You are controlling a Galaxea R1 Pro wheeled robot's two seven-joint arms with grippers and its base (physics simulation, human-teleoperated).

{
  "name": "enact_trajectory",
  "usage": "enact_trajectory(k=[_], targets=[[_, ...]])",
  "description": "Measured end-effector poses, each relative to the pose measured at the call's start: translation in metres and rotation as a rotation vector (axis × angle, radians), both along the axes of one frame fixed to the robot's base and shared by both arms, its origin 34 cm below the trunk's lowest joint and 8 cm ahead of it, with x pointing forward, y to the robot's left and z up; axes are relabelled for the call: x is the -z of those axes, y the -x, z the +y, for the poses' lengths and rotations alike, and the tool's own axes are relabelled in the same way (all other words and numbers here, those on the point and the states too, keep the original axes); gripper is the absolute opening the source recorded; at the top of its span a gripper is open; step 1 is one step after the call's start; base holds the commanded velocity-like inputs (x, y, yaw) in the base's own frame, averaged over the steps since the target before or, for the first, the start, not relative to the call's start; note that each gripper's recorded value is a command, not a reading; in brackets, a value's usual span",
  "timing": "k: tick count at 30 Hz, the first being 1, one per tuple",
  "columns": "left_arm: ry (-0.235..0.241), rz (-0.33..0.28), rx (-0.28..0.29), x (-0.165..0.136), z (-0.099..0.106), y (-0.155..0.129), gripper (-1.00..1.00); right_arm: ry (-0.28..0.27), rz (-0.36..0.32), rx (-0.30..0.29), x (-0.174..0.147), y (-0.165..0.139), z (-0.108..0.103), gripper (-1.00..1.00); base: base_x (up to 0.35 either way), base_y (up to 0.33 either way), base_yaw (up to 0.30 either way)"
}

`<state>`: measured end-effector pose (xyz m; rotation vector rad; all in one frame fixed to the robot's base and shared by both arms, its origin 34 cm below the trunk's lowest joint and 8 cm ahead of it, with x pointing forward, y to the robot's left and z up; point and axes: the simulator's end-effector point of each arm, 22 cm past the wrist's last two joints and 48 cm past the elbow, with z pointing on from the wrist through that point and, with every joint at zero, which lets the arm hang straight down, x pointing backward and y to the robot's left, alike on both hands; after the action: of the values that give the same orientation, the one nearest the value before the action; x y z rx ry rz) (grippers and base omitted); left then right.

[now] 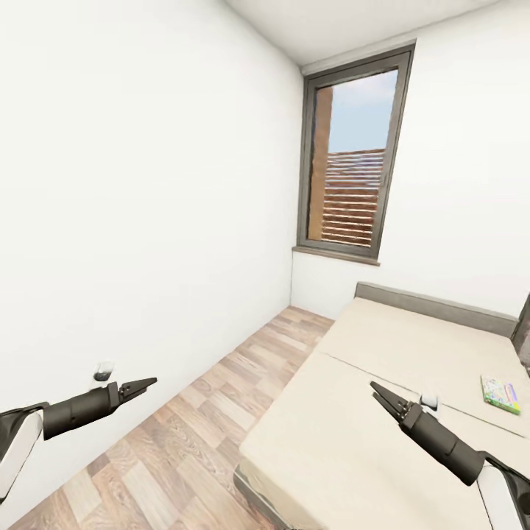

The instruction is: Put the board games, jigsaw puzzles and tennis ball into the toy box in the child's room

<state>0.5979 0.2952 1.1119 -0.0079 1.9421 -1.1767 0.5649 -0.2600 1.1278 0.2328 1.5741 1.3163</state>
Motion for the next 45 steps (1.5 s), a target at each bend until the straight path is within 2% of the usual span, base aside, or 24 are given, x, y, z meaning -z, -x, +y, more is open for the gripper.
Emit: enact_trajectory(k=[11, 26, 34, 45], targets=[[0.000, 0.000, 0.001, 0.000, 0.000, 0.000, 1.00, -0.013, 0.034, 0.003, 0.013, -0.001, -0.003, 1.00, -0.004, -0.258, -0.268], [-0.001, -0.001, 0.001, 0.000, 0.000, 0.000, 1.00, -0.025, 0.060, 0.008, 0.025, -0.002, -0.005, 1.00, 0.000, -0.029, -0.265], [-0.002, -0.001, 0.000, 0.000, 0.000, 0.000, 1.00, -0.012, 0.039, 0.033, 0.025, -0.005, -0.008, 1.00, 0.000, -0.001, -0.068], [0.000, -0.005, -0.001, -0.002, 0.002, 0.000, 1.00, 0.017, 0.085, 0.068, 0.038, -0.010, -0.013, 1.00, 0.000, 0.000, -0.005]])
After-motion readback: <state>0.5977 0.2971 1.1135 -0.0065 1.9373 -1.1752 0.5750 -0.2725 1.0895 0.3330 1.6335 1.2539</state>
